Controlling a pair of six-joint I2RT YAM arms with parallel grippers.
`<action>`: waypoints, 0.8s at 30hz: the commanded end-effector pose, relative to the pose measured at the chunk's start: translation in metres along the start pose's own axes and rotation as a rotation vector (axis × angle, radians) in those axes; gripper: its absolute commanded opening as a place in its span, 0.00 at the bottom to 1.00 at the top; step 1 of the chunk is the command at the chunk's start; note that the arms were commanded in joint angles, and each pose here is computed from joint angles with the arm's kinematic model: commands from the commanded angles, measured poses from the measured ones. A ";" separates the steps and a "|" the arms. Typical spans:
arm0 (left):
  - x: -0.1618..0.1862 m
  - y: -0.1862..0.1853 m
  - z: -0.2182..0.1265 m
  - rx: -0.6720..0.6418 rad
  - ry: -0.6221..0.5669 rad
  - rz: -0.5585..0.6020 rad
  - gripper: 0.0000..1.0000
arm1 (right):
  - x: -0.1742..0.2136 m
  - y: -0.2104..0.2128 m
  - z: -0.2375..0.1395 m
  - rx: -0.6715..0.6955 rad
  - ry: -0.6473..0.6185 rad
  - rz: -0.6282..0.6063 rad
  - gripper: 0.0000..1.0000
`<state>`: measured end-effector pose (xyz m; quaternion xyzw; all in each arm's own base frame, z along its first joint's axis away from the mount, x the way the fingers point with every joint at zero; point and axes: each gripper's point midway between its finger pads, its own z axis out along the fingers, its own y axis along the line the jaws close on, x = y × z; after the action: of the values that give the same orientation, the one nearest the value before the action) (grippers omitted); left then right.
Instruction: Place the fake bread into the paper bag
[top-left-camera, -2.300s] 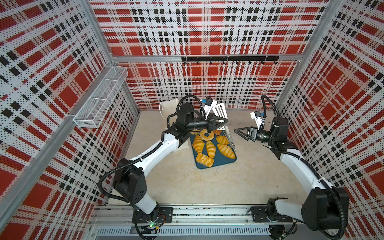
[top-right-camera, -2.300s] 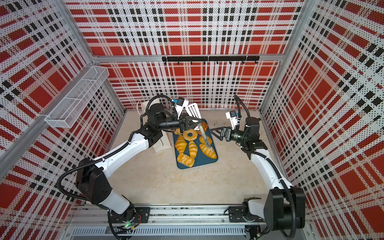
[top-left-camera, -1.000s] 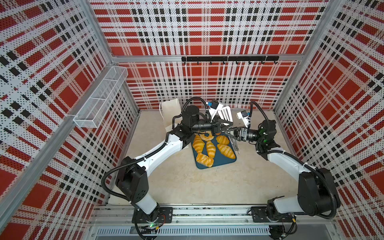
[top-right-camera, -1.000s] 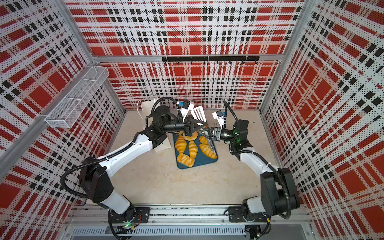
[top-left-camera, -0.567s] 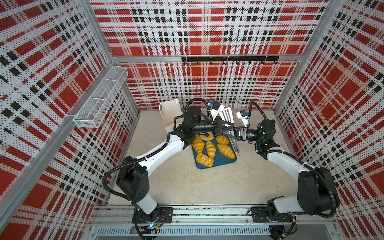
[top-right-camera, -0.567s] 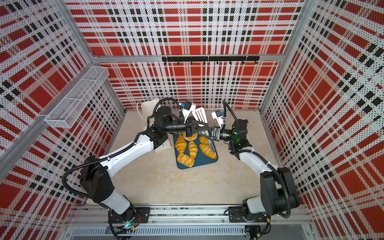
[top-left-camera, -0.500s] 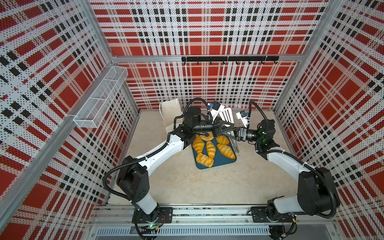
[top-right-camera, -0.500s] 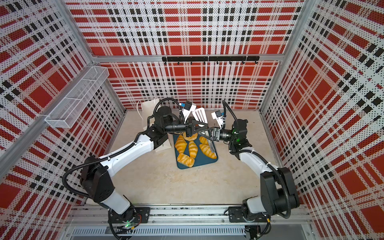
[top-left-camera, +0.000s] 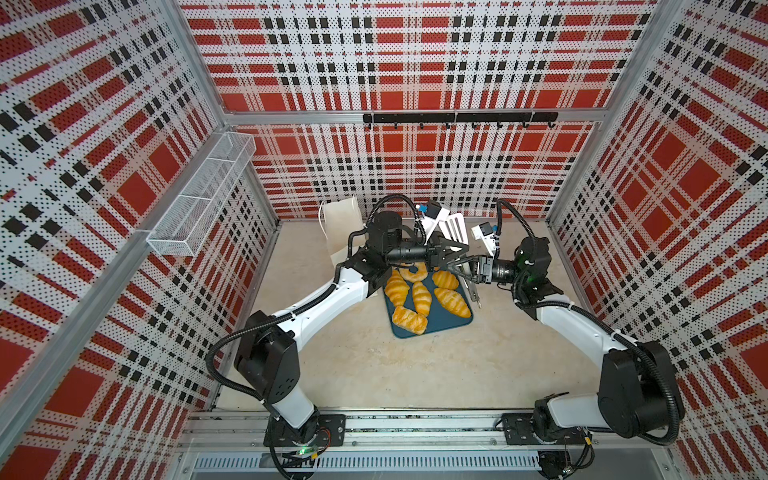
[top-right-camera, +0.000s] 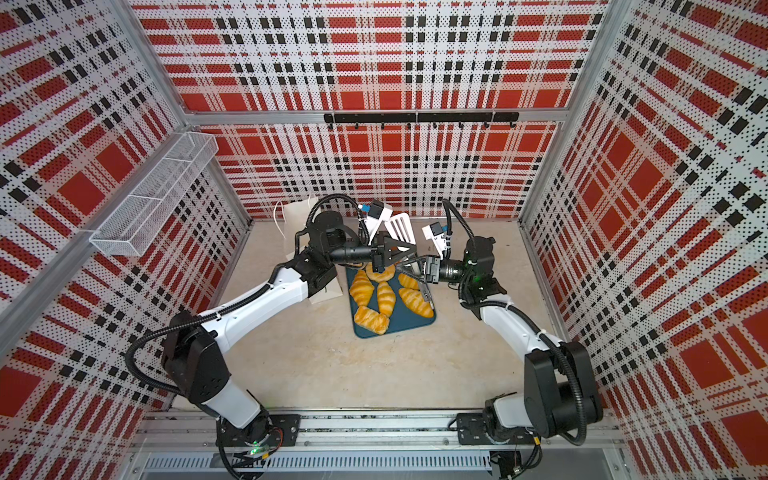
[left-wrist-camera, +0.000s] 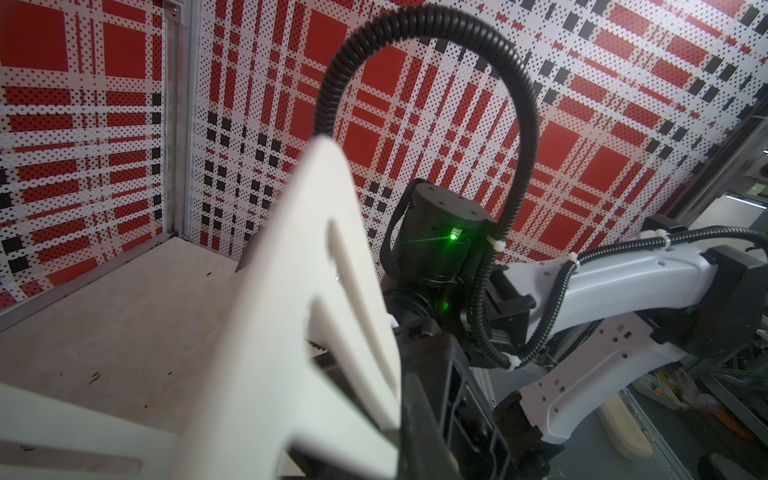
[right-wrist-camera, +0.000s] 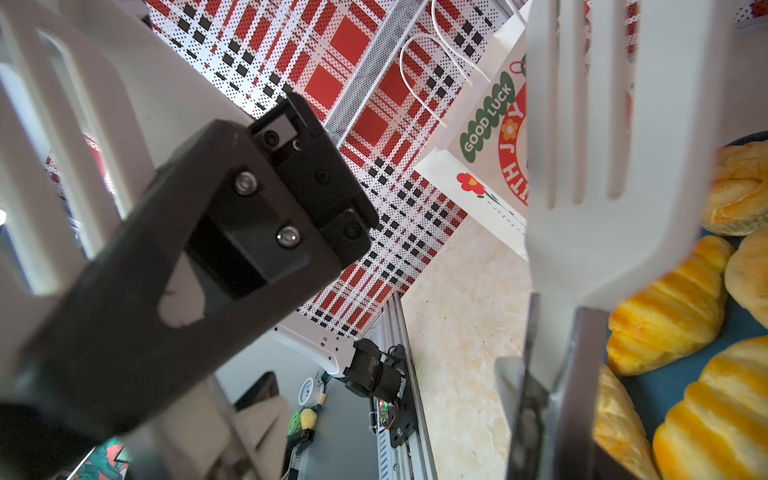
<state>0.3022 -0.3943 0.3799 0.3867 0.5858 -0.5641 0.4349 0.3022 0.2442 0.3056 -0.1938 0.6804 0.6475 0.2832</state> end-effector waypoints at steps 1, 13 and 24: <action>-0.029 -0.014 -0.005 0.041 -0.095 0.069 0.13 | -0.010 0.015 0.000 -0.012 -0.019 -0.067 0.83; -0.029 -0.013 -0.011 0.039 -0.139 0.036 0.16 | -0.008 0.017 -0.002 0.022 -0.016 -0.090 0.73; -0.021 0.007 -0.030 -0.068 -0.163 -0.010 0.38 | -0.002 -0.012 -0.020 0.208 -0.011 -0.068 0.67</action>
<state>0.3146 -0.3777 0.3766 0.3344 0.5857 -0.5784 0.4588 0.3033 0.2340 0.2901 -0.1797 0.7249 0.5977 0.2914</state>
